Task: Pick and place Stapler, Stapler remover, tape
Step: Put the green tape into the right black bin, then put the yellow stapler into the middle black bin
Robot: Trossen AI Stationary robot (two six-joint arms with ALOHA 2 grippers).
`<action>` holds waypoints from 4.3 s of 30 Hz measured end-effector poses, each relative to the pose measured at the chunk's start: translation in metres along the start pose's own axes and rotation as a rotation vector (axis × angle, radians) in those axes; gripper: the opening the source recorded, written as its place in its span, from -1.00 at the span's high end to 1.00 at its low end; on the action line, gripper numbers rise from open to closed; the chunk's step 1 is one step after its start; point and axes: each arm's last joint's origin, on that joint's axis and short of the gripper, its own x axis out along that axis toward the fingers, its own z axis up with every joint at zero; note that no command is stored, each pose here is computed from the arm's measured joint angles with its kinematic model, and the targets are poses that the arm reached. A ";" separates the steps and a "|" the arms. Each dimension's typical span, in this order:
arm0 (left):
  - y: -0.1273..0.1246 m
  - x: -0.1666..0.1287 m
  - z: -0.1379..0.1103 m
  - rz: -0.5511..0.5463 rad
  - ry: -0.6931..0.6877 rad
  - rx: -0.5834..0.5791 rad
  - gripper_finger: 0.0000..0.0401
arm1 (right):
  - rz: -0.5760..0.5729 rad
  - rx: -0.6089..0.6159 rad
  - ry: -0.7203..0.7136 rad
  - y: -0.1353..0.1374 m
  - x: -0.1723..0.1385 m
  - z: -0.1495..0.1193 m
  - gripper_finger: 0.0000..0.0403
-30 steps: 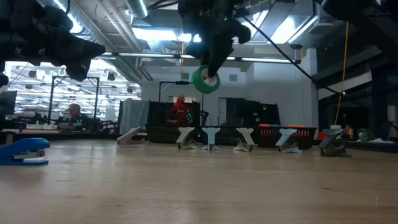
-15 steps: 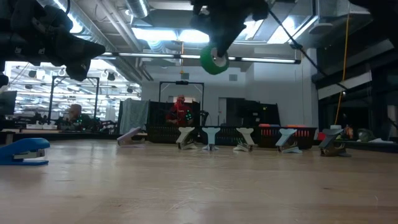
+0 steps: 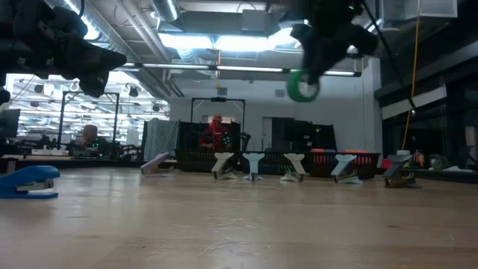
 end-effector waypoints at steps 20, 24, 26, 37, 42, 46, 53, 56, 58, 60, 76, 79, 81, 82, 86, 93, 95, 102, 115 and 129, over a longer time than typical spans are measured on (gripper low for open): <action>0.000 0.000 0.000 0.000 0.000 0.000 0.94 | 0.061 -0.638 0.226 -0.002 0.036 -0.075 0.42; 0.000 0.000 0.000 0.000 0.000 0.000 0.95 | 0.093 -0.801 0.242 -0.008 0.047 -0.078 0.45; 0.000 0.000 0.000 0.000 0.000 0.000 0.95 | 0.106 -0.842 0.253 -0.012 0.053 -0.080 0.44; 0.000 0.000 0.000 0.000 0.000 0.000 0.94 | 0.163 -0.888 0.272 -0.024 0.082 -0.086 0.41; 0.000 0.000 0.000 0.000 0.000 0.000 0.95 | 0.198 -0.915 0.278 -0.026 0.090 -0.090 0.38; 0.000 0.000 0.000 0.000 0.000 0.000 0.96 | 0.217 -0.914 0.250 -0.026 0.091 -0.091 0.32; 0.000 0.000 0.000 0.000 0.000 0.000 0.94 | 0.235 -0.881 0.215 -0.026 0.091 -0.092 0.27; 0.000 0.000 0.000 0.000 0.000 0.000 0.94 | 0.232 -0.880 0.256 -0.024 0.094 -0.096 0.23; 0.000 0.000 0.000 0.000 0.000 0.000 0.95 | 0.224 -0.886 0.289 -0.021 0.096 -0.098 0.19; 0.000 0.000 0.000 0.000 0.000 0.000 0.95 | 0.213 -0.882 0.303 -0.019 0.099 -0.100 0.14; 0.000 0.000 0.000 0.000 0.000 0.000 0.95 | 0.149 -0.834 0.366 -0.018 0.089 -0.107 -0.02; 0.000 0.000 0.000 0.000 0.000 0.000 0.94 | 0.156 -0.838 0.366 -0.018 0.089 -0.107 0.26; 0.000 0.000 0.000 0.000 0.000 0.000 0.94 | 0.162 -0.858 0.358 -0.017 0.089 -0.107 0.45; 0.000 0.000 0.000 0.000 0.000 0.000 0.94 | 0.163 -0.865 0.351 -0.017 0.089 -0.106 0.54; 0.000 0.000 0.000 0.000 0.000 0.000 0.95 | 0.168 -0.873 0.339 -0.017 0.089 -0.106 0.88; 0.000 0.000 0.000 0.000 0.000 0.000 0.94 | 0.148 -0.862 0.372 -0.018 0.089 -0.106 0.88; 0.000 0.000 0.000 0.000 0.000 0.000 0.95 | 0.133 -0.861 0.391 -0.019 0.088 -0.107 0.84; 0.000 0.000 0.000 0.000 0.000 0.000 0.95 | 0.025 -0.740 0.369 -0.019 0.071 -0.101 0.81; 0.000 0.000 0.000 0.000 0.000 0.000 0.94 | -0.174 -0.116 0.117 0.016 0.025 -0.067 0.80; 0.000 0.000 0.000 0.000 0.000 0.000 0.95 | 0.169 0.486 -0.100 0.061 0.004 -0.044 0.80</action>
